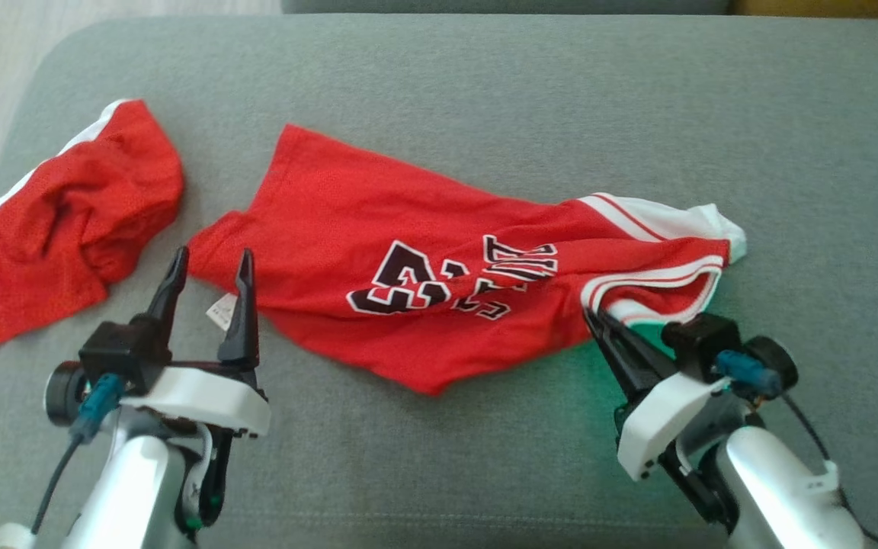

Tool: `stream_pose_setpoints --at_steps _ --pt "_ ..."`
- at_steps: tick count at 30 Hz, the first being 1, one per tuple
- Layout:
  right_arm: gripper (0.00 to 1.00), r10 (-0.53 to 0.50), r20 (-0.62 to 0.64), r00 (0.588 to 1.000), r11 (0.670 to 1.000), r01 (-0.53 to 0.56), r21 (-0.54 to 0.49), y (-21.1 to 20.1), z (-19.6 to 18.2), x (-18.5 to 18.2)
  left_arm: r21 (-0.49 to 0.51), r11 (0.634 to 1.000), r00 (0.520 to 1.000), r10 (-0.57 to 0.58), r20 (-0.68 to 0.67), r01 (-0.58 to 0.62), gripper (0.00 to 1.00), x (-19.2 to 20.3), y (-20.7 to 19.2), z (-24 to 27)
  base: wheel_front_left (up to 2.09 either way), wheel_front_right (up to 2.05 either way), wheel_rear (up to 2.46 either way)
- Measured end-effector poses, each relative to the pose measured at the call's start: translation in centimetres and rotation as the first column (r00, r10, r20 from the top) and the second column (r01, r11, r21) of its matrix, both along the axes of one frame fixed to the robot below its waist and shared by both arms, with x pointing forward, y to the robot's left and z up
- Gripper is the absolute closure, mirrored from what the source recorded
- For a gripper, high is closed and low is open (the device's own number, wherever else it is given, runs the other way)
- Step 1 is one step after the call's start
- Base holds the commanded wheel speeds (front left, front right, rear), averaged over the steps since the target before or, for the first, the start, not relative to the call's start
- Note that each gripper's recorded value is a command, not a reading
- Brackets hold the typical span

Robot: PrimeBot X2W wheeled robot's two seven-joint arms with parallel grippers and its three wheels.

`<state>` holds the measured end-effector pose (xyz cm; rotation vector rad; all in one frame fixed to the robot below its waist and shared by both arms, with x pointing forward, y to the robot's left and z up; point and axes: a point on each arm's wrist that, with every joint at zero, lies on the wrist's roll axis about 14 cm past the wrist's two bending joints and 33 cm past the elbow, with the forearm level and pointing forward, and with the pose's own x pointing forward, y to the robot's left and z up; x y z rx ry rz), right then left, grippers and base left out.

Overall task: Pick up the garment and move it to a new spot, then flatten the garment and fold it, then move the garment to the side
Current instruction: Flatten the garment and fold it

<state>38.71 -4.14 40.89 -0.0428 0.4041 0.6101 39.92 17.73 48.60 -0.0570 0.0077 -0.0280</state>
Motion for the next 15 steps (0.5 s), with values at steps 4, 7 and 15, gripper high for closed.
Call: stream_pose_setpoints --at_steps 4,7,15 --pt "1.0 -0.031 0.068 0.997 0.999 0.028 0.039 -0.9 2.7 0.3 -0.004 1.0 1.0 -0.009 0.02 0.009 0.0 0.5 -0.3 0.6 0.0 0.0 0.0" --pt "1.0 -0.075 0.066 0.995 0.995 0.071 0.063 -2.2 3.5 -0.6 -0.003 0.999 0.999 -0.032 0.036 0.032 0.0 0.9 -1.1 1.0 0.0 0.0 0.0" --pt "1.0 -0.18 0.07 0.981 0.98 0.173 0.1 -5.1 6.2 -2.5 -0.007 0.996 0.995 -0.09 0.052 0.09 0.0 1.8 -3.2 1.4 0.0 0.0 0.0"
